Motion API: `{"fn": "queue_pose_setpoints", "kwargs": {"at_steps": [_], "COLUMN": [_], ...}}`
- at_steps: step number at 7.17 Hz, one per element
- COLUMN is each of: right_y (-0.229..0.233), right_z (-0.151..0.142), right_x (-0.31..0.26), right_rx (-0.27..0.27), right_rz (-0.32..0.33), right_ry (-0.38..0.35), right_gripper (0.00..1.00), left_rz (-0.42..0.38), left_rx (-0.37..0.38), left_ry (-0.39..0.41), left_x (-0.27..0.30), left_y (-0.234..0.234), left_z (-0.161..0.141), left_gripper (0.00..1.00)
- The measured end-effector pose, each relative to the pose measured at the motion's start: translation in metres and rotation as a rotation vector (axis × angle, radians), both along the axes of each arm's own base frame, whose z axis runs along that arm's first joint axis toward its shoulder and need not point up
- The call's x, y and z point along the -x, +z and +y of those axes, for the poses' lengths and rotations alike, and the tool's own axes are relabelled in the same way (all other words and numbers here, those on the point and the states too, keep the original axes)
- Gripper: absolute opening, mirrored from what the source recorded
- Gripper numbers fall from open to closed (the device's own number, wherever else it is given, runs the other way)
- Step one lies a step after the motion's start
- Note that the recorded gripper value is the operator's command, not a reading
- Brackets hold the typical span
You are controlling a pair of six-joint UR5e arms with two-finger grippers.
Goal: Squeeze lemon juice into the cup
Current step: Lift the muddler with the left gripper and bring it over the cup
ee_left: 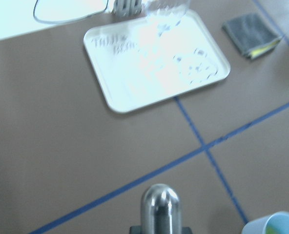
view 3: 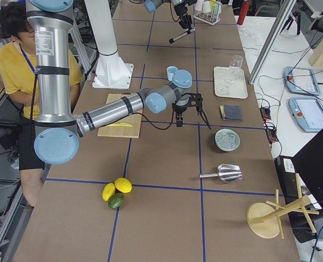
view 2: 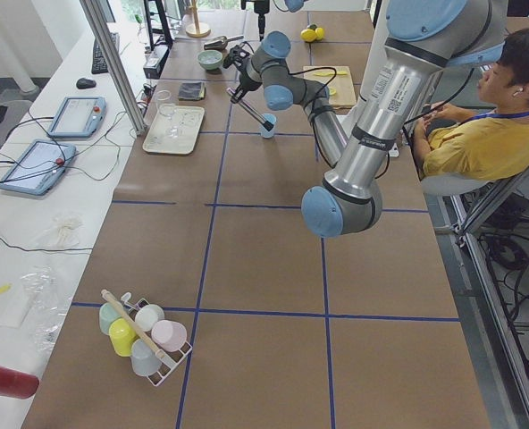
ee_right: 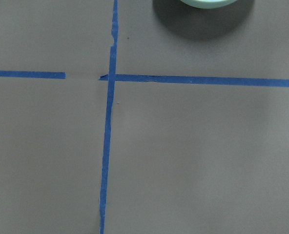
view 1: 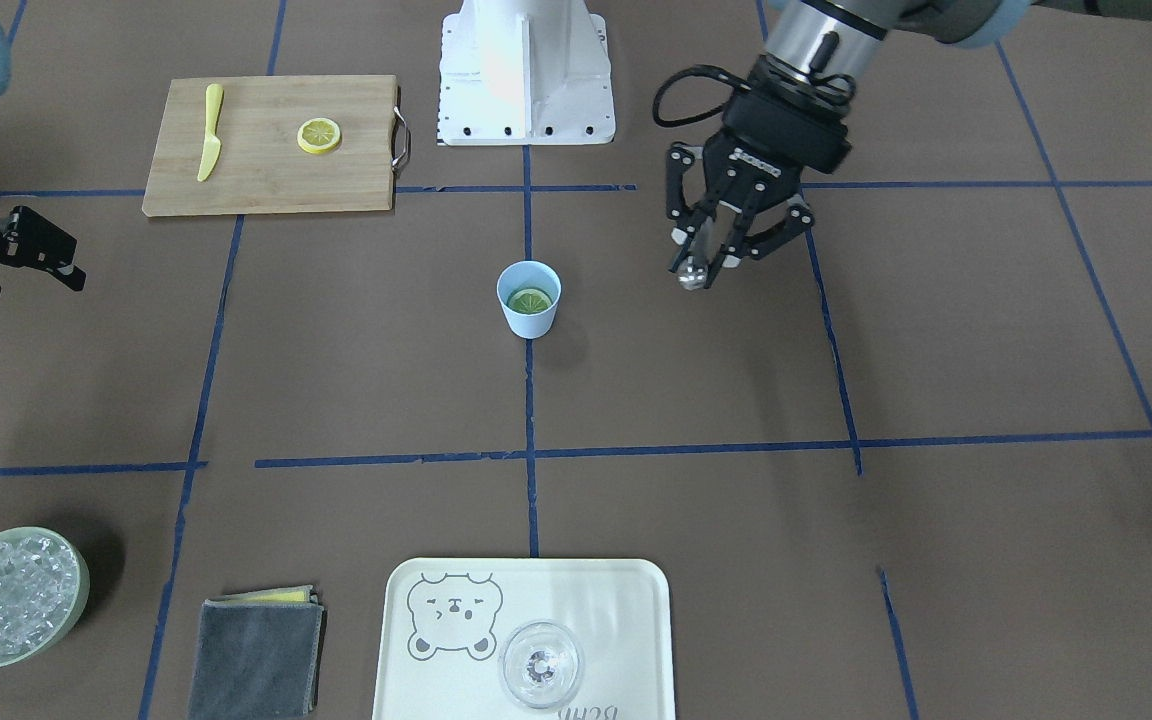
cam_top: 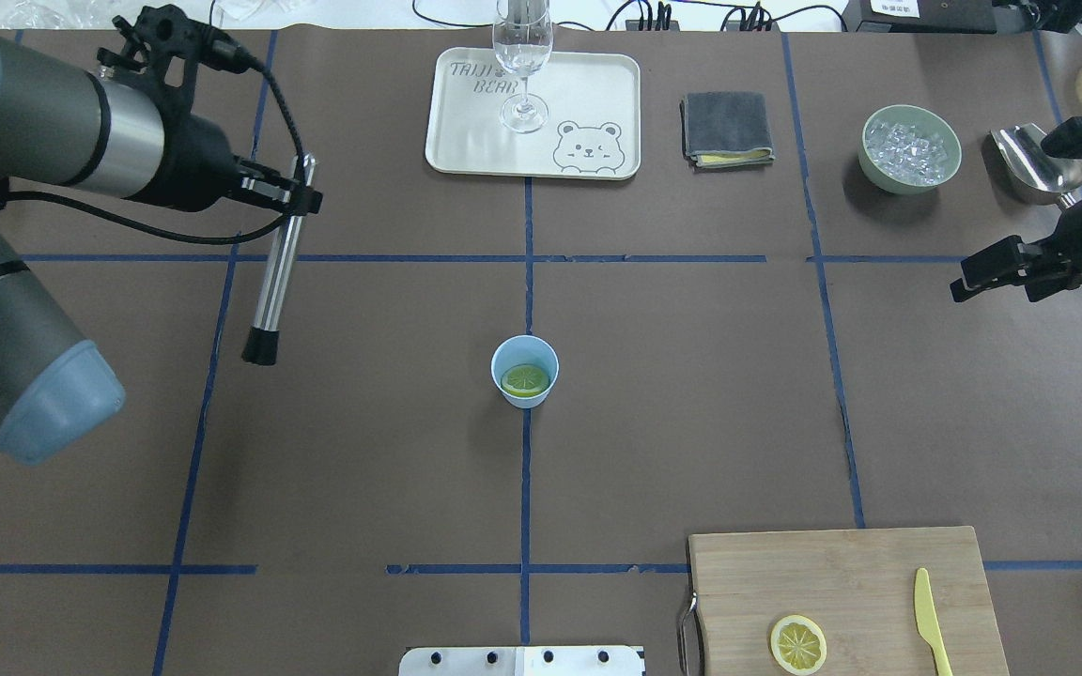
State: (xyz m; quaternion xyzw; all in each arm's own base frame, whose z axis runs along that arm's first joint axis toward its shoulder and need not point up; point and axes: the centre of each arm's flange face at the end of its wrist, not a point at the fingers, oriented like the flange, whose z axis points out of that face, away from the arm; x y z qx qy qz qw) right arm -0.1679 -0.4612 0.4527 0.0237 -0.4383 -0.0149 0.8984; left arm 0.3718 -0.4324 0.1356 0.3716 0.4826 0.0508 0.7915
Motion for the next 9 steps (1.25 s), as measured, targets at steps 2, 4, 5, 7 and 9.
{"fn": "queue_pose_setpoints", "kwargs": {"at_steps": [2, 4, 5, 7, 9], "right_y": [0.006, 0.010, 0.012, 0.017, 0.018], "right_z": [0.003, 0.002, 0.001, 0.003, 0.004], "right_x": [-0.003, -0.009, -0.011, -0.013, -0.014], "right_rx": [0.011, 0.019, 0.022, 0.030, 0.034], "right_rz": [0.006, 0.012, 0.014, 0.021, 0.024], "right_ry": [0.003, 0.016, 0.021, 0.026, 0.029], "right_gripper": [1.00, 1.00, 1.00, 1.00, 1.00], "left_rz": [0.107, 0.159, 0.146, 0.172, 0.183], "left_rx": [-0.086, -0.149, -0.212, -0.310, -0.319], "left_ry": [-0.091, -0.161, -0.228, -0.374, -0.414], "left_x": [-0.030, -0.040, -0.056, -0.102, -0.131], "left_y": [-0.031, -0.043, -0.043, -0.023, -0.003], "left_z": [0.031, 0.046, 0.061, 0.087, 0.101], "left_gripper": [0.00, 0.00, 0.00, 0.00, 0.00]}}
